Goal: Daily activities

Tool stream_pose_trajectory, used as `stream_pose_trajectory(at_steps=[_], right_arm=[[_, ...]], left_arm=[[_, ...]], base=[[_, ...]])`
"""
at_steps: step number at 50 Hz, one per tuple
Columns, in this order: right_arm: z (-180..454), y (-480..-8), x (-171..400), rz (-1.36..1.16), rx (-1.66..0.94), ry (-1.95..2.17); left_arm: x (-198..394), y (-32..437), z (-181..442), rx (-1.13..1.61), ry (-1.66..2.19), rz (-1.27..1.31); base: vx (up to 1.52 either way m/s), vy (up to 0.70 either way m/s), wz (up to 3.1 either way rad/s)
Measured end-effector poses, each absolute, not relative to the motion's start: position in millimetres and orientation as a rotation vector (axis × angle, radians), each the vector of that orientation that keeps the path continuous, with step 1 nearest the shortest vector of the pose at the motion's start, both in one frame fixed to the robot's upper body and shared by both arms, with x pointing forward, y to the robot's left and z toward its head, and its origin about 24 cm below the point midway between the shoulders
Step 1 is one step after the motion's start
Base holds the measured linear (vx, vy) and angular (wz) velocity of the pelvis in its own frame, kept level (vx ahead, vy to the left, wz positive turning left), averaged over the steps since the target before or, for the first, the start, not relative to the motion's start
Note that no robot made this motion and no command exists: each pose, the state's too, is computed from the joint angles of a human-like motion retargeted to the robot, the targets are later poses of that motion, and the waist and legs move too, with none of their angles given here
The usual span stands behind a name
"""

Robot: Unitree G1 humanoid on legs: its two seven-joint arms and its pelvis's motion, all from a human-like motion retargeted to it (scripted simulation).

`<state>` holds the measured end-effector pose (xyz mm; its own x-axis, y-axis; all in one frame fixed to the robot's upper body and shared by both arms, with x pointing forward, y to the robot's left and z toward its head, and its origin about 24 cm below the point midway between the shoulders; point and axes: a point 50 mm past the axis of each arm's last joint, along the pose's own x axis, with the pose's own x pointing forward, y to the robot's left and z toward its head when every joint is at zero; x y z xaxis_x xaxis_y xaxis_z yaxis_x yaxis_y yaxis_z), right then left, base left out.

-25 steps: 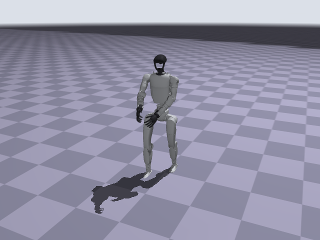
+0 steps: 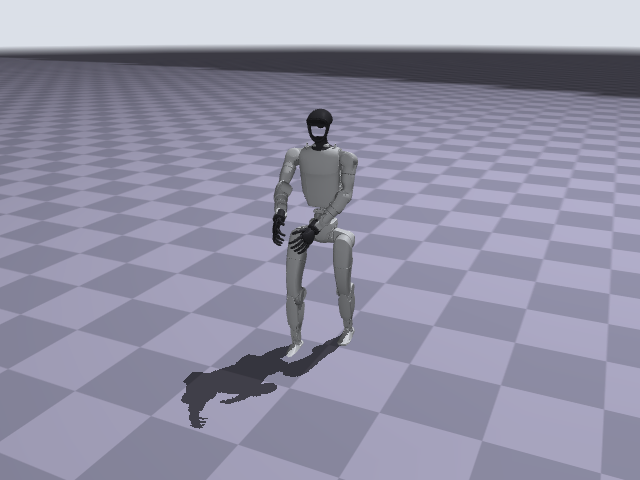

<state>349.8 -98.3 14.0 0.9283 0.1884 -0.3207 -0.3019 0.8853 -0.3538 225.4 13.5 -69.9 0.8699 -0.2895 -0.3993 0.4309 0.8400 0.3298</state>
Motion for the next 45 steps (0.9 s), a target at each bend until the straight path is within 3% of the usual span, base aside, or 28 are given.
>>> stream_pose_trajectory(at_steps=[45], right_arm=[[-5.8,-110.4,342.1,0.170,-0.345,0.392]], left_arm=[[218.4,10.1,-72.5,0.316,0.418,-0.368]], base=[[0.00,0.00,0.00]])
